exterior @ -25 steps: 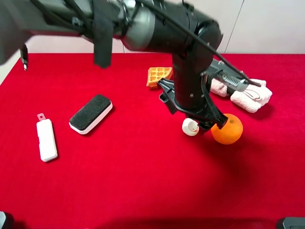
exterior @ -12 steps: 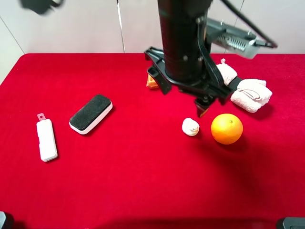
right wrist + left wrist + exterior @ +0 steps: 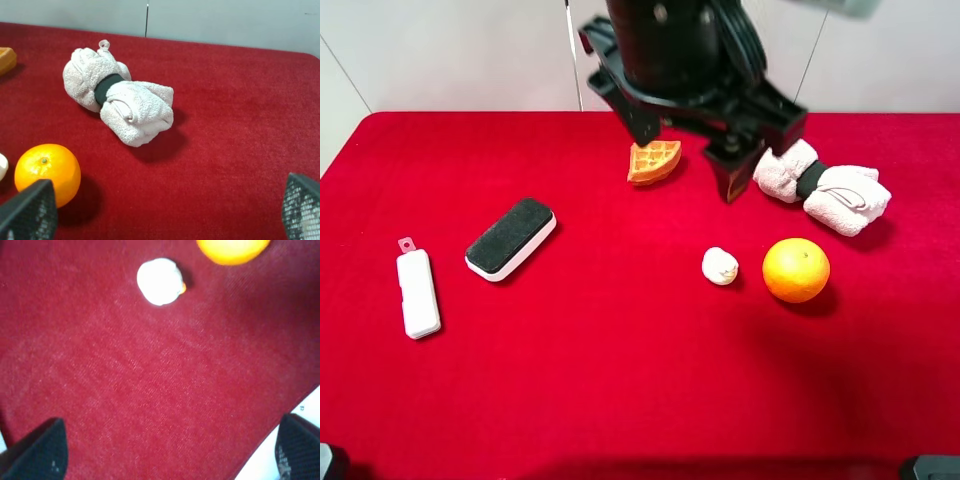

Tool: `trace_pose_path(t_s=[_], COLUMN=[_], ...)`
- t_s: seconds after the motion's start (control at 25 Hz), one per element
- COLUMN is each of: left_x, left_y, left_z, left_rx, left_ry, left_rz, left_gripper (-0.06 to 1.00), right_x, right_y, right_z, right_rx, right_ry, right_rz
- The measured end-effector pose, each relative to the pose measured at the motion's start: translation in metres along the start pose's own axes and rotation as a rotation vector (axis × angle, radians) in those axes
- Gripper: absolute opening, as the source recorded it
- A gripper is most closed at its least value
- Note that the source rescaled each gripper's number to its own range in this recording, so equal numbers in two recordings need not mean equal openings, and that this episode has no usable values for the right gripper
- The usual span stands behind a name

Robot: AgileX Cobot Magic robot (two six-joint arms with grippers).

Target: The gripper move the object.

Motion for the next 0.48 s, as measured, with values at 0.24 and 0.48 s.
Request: trace_pose_path(t_s=[0.24,0.48], left_x=[0.001,0.006], left_y=[-0.042,-0.076], left_z=[0.009,0.021], left_rx=[-0.099,-0.182], left_ry=[0.020,0.027], left_rz=[0.014,-0.004], left_gripper=[0.70,0.70], right_x=[0.000,0.000], right_y=[0.000,0.000], right_z=[0.000,0.000], right_rx=[0.000,0.000], right_ry=[0.000,0.000], right_rz=[0.000,0.000])
Point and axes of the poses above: a point on each arm's last joint axis where the gripper is mounted, y pointing out along that axis toward the gripper, x along the wrist's bending axis when the last joint is at zero, z = x × y, the point moved 2 cm from there along y, pointing out along that axis toward the gripper, and after that the axes turned 1 degree about y, right-handed, at the moved point
